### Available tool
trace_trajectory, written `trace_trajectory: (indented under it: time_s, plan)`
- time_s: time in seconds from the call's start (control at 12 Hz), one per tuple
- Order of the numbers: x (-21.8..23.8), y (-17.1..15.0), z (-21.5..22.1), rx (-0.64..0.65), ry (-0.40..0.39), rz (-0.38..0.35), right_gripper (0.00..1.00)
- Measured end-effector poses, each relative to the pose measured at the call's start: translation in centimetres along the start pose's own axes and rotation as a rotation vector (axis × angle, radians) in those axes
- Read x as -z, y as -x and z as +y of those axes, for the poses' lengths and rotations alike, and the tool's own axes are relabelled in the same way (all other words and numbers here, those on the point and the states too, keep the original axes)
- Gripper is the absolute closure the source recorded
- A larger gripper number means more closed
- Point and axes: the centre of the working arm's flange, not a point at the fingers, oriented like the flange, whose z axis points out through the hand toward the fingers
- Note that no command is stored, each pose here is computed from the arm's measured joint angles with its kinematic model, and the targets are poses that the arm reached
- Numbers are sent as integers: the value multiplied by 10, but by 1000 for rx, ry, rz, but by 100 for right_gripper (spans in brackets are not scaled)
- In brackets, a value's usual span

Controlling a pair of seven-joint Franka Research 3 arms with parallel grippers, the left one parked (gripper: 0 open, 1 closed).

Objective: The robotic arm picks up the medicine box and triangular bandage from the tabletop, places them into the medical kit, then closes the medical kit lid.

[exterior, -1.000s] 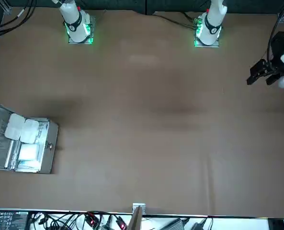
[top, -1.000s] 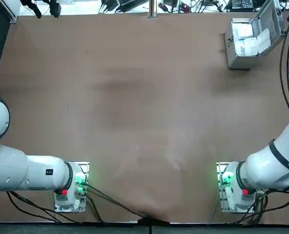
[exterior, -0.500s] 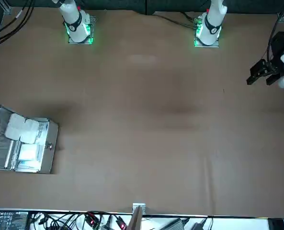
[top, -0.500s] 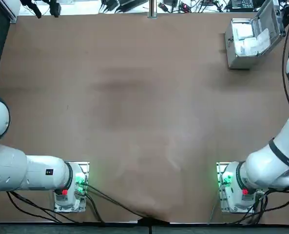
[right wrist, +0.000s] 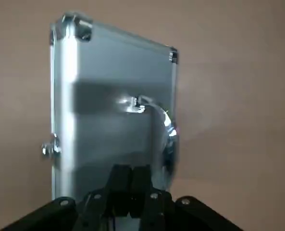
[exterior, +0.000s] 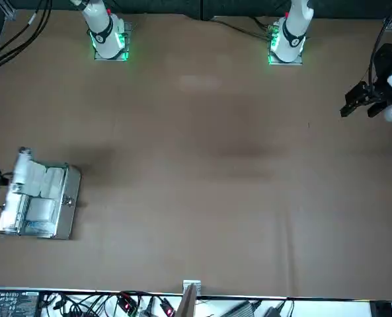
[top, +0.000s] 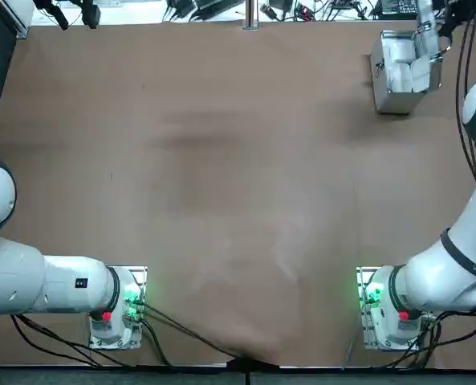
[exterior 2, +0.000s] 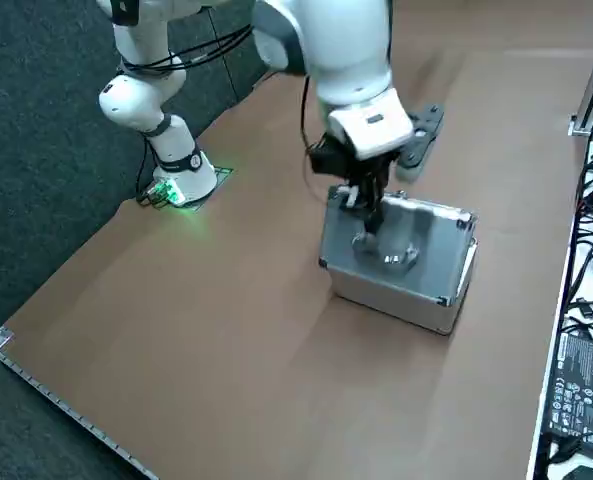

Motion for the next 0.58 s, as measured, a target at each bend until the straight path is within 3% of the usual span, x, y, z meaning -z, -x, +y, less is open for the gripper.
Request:
trace_trajectory:
  time_s: [0.58]
  plan:
    - [19,-9,-101,96,-33,-46,99]
